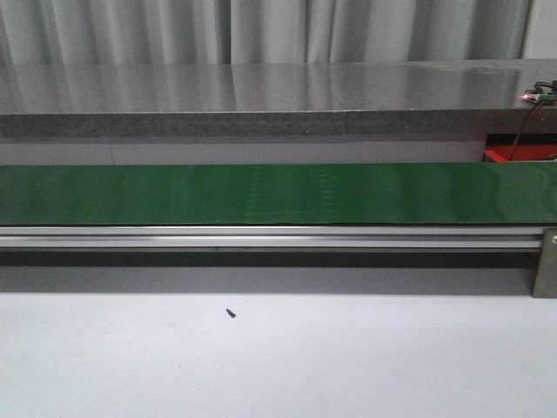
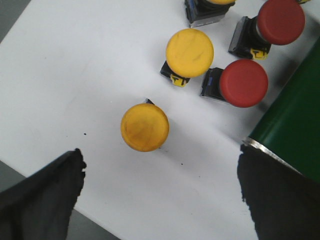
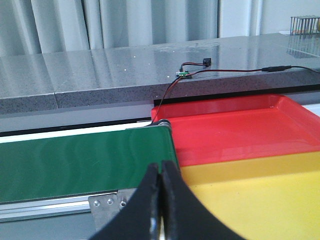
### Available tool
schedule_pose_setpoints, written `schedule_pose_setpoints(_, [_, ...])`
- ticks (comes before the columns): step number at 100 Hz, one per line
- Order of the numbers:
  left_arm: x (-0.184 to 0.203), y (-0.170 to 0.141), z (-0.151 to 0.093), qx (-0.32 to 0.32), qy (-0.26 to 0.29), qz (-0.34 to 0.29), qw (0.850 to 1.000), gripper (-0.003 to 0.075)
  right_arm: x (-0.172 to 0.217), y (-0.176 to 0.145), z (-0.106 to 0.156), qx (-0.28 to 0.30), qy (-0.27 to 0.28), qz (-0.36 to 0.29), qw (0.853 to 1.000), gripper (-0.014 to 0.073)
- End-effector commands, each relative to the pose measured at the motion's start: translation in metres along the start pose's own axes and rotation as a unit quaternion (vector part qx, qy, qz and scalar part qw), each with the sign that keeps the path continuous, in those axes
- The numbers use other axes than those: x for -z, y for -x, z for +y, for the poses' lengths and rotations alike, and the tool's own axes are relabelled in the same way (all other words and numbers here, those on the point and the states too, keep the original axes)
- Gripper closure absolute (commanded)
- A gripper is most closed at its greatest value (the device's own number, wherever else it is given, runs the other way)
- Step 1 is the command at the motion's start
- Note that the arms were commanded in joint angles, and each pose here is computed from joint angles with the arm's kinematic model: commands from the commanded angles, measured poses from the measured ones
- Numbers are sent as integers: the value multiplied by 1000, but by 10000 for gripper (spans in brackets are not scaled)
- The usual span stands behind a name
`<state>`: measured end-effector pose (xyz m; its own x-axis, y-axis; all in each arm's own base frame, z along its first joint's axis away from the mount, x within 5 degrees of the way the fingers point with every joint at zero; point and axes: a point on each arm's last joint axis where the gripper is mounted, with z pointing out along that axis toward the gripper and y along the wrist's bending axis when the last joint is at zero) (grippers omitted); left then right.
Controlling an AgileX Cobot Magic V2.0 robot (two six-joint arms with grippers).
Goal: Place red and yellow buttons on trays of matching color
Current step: 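Move the left gripper back over a yellow-capped button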
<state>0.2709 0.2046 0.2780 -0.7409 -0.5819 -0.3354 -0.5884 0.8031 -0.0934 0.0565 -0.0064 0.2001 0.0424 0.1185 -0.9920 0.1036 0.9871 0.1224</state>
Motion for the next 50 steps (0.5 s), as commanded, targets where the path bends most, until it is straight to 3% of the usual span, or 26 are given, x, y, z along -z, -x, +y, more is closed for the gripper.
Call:
schedule_pose_setpoints(1, [13, 8, -1, 2, 1, -42, 999, 113, 3, 15, 3, 6, 12, -57, 998, 717])
schedule_pose_setpoints(50, [-32, 14, 5, 0, 12, -2, 1000, 113, 3, 15, 3, 6, 12, -57, 998, 717])
